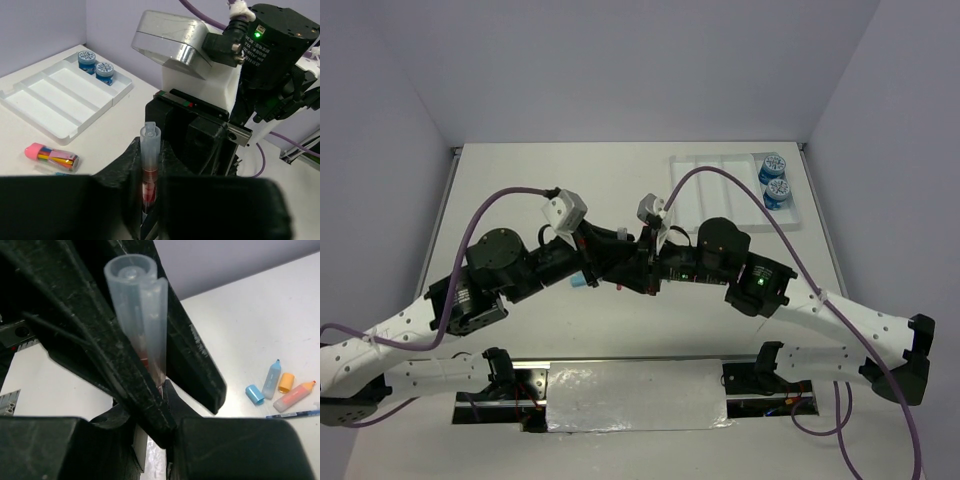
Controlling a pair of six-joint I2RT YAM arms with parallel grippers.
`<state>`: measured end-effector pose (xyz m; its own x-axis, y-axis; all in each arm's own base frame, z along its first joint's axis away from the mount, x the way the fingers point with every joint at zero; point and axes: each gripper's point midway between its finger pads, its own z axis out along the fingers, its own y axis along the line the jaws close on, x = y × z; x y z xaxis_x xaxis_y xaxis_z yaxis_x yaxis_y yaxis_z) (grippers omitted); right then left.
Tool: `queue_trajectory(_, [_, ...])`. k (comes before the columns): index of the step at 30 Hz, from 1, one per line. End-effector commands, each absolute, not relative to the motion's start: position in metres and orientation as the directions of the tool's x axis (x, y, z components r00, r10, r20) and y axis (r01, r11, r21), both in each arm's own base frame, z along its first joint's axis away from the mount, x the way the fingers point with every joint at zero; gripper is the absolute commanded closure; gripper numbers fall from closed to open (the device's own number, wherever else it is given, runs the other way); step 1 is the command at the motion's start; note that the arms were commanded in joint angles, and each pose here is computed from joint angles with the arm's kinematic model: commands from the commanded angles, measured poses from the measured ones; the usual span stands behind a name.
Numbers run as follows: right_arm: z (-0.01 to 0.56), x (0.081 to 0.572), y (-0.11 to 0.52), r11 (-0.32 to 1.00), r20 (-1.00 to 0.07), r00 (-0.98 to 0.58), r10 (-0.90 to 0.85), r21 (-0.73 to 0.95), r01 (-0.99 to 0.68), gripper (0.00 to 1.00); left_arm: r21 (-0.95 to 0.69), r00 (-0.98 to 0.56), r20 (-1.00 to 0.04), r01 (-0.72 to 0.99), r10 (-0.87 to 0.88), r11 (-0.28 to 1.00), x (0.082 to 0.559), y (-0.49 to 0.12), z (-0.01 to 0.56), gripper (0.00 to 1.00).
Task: Sort the stationery into containers
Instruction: Close the pen cap on the pen.
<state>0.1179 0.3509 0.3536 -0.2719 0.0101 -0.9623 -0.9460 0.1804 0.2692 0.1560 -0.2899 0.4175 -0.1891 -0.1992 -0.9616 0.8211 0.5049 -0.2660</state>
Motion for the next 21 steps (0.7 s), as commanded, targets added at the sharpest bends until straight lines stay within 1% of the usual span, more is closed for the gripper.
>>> queue_trajectory(1, [0.385, 0.102, 0.351, 0.113, -0.975, -0.211, 0.075, 0.219, -0.969, 1.00, -0.259, -0.135, -0.959, 0.780, -0.250, 0.570, 0.170, -0.277, 0.431, 0.94])
queue_trajectory(2, [0.381, 0.102, 0.351, 0.115, -0.974, -0.215, 0.072, 0.222, -0.968, 0.97, -0.261, -0.133, -0.957, 0.781, -0.257, 0.567, 0.169, -0.275, 0.432, 1.00])
queue_trajectory(3, [0.382, 0.100, 0.347, 0.110, -0.974, -0.214, 0.078, 0.222, -0.969, 0.85, -0.258, -0.124, -0.955, 0.796, -0.270, 0.548, 0.165, -0.275, 0.436, 1.00])
queue_trajectory(4, [0.390, 0.098, 0.346, 0.095, -0.973, -0.202, 0.109, 0.213, -0.972, 0.76, -0.253, -0.115, -0.953, 0.809, -0.280, 0.530, 0.159, -0.271, 0.435, 1.00])
queue_trajectory(5, [0.386, 0.090, 0.345, 0.050, -0.971, -0.215, 0.105, 0.221, -0.974, 0.66, -0.245, -0.104, -0.952, 0.824, -0.288, 0.511, 0.155, -0.270, 0.437, 1.00])
queue_trajectory(6, [0.391, 0.084, 0.341, 0.016, -0.969, -0.211, 0.126, 0.215, -0.977, 0.56, -0.222, -0.076, -0.946, 0.861, -0.315, 0.458, 0.144, -0.271, 0.447, 1.00])
queue_trajectory(7, [0.399, 0.081, 0.338, -0.013, -0.967, -0.201, 0.158, 0.202, -0.979, 0.53, -0.208, -0.062, -0.942, 0.878, -0.329, 0.431, 0.136, -0.266, 0.447, 1.00])
queue_trajectory(8, [0.396, 0.070, 0.337, -0.074, -0.964, -0.220, 0.147, 0.211, -0.975, 0.50, -0.200, -0.053, -0.937, 0.892, -0.347, 0.405, 0.130, -0.264, 0.450, 1.00])
queue_trajectory(10, [0.406, 0.059, 0.334, -0.142, -0.956, -0.231, 0.179, 0.208, -0.968, 0.49, -0.178, -0.024, -0.914, 0.920, -0.405, 0.348, 0.115, -0.256, 0.460, 1.00])
queue_trajectory(13, [0.412, 0.049, 0.333, -0.221, -0.952, -0.243, 0.187, 0.200, -0.954, 0.49, -0.196, -0.016, -0.882, 0.921, -0.471, 0.337, 0.111, -0.244, 0.464, 1.00])
queue_trajectory(15, [0.416, 0.050, 0.334, -0.218, -0.948, -0.245, 0.203, 0.200, -0.955, 0.50, -0.193, 0.002, -0.857, 0.926, -0.515, 0.326, 0.105, -0.234, 0.474, 1.00])
queue_trajectory(16, [0.415, 0.055, 0.337, -0.196, -0.946, -0.250, 0.207, 0.210, -0.958, 0.50, -0.198, 0.000, -0.850, 0.926, -0.527, 0.321, 0.104, -0.232, 0.475, 1.00])
queue_trajectory(19, [0.419, 0.064, 0.342, -0.168, -0.940, -0.257, 0.223, 0.223, -0.960, 0.51, -0.203, -0.008, -0.838, 0.932, -0.545, 0.299, 0.100, -0.229, 0.478, 1.00])
queue_trajectory(21, [0.428, 0.066, 0.343, -0.175, -0.934, -0.263, 0.243, 0.225, -0.959, 0.53, -0.203, -0.021, -0.843, 0.938, -0.537, 0.282, 0.098, -0.233, 0.478, 1.00])
